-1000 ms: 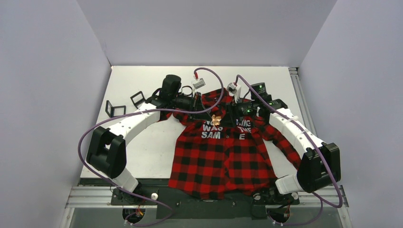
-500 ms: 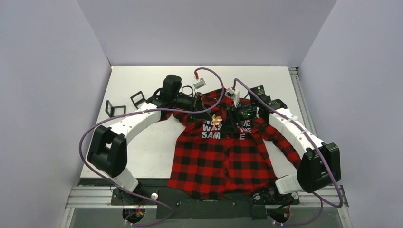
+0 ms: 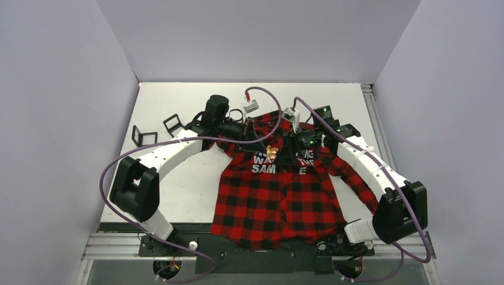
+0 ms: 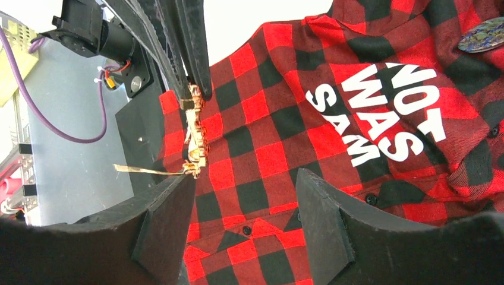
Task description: Remove the brooch from the garment
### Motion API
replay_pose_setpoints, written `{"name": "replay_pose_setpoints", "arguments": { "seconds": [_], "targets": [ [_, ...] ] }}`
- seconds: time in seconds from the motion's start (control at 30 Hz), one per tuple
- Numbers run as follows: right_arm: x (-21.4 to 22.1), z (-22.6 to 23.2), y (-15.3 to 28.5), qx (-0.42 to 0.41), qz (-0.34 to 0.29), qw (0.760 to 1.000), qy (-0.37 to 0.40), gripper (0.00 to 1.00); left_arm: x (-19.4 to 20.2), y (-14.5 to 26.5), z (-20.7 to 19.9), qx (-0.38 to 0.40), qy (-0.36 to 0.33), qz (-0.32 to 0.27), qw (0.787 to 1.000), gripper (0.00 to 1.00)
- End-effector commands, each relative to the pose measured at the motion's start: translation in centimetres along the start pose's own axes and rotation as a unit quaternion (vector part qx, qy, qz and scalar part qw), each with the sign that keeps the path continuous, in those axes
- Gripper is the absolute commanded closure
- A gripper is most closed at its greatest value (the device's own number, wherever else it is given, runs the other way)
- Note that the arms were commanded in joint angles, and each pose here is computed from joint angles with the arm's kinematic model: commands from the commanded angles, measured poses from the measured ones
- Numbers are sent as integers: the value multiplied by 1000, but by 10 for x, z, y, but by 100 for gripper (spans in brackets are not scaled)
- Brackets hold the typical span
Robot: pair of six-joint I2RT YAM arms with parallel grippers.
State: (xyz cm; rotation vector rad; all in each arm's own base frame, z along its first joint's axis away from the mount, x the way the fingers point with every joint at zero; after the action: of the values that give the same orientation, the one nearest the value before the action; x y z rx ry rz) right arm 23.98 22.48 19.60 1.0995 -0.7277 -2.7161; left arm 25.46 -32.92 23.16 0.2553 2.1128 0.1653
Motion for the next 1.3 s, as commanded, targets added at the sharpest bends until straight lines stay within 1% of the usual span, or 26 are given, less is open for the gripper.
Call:
{"name": "replay_pose_setpoints", "arguments": {
  "seconds": [0.0, 0.1, 0.27, 0.4, 0.67, 1.13, 1.27],
  "targets": [
    [-30, 22, 8, -23, -44, 998, 48, 42, -4, -3, -2, 8, -25, -3, 1000, 100],
    [-32, 23, 8, -24, -46, 998, 47, 43, -2, -4, -2, 10, -24, -1, 1000, 100],
    [-33, 22, 8, -28, -46, 998, 42, 49, 0, -5, -4, 11, -27, 3, 1000, 100],
    [-36, 22, 7, -33, -49, 998, 34, 52, 1, -5, -3, 9, -29, 5, 1000, 100],
    [-41, 23, 6, -34, -61, 997, 23, 53, 1, -5, -2, 4, -32, 5, 999, 100],
    [-36, 17, -1, -42, -43, 998, 3, 55, -1, -7, -4, 6, -38, 6, 999, 100],
    [-37, 15, -2, -39, -43, 998, -4, 58, -1, -9, -6, 7, -41, 9, 999, 100]
  ]
}}
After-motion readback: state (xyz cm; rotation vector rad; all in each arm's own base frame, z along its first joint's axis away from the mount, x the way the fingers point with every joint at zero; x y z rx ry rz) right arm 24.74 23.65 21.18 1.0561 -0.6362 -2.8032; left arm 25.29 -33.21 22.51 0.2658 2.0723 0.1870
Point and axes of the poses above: each gripper's point midway between its finger pads, its own y axis back along the fingers, its own z axis along the line the jaws close on, x = y × z, the point moved 1 cm from there along y, back along the fingers, and after that the axes turned 10 degrees about -y, right-handed, at the moved point
